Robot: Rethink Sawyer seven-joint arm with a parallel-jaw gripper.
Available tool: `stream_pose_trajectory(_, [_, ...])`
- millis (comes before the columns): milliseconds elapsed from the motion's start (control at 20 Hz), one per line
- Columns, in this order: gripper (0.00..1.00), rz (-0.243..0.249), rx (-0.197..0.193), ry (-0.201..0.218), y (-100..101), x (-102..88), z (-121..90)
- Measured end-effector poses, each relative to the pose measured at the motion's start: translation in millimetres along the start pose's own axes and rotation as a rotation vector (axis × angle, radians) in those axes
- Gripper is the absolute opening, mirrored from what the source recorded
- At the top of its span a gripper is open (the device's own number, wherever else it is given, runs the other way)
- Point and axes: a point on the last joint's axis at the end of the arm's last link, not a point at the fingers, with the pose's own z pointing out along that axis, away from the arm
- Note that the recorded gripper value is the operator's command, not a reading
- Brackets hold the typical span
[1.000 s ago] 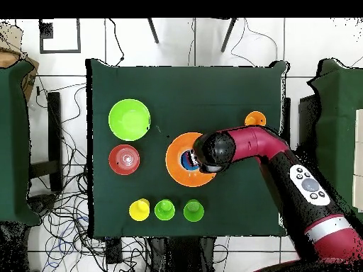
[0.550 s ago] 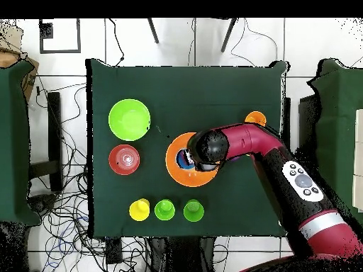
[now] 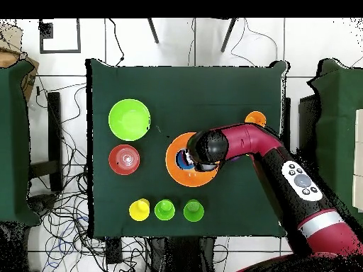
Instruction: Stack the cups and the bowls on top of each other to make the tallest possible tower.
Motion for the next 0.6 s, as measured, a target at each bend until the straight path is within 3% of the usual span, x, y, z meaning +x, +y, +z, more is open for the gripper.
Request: stream_pose_trajectory(600, [0.0, 0.006, -0.043, 0.019, 5, 5.4, 20])
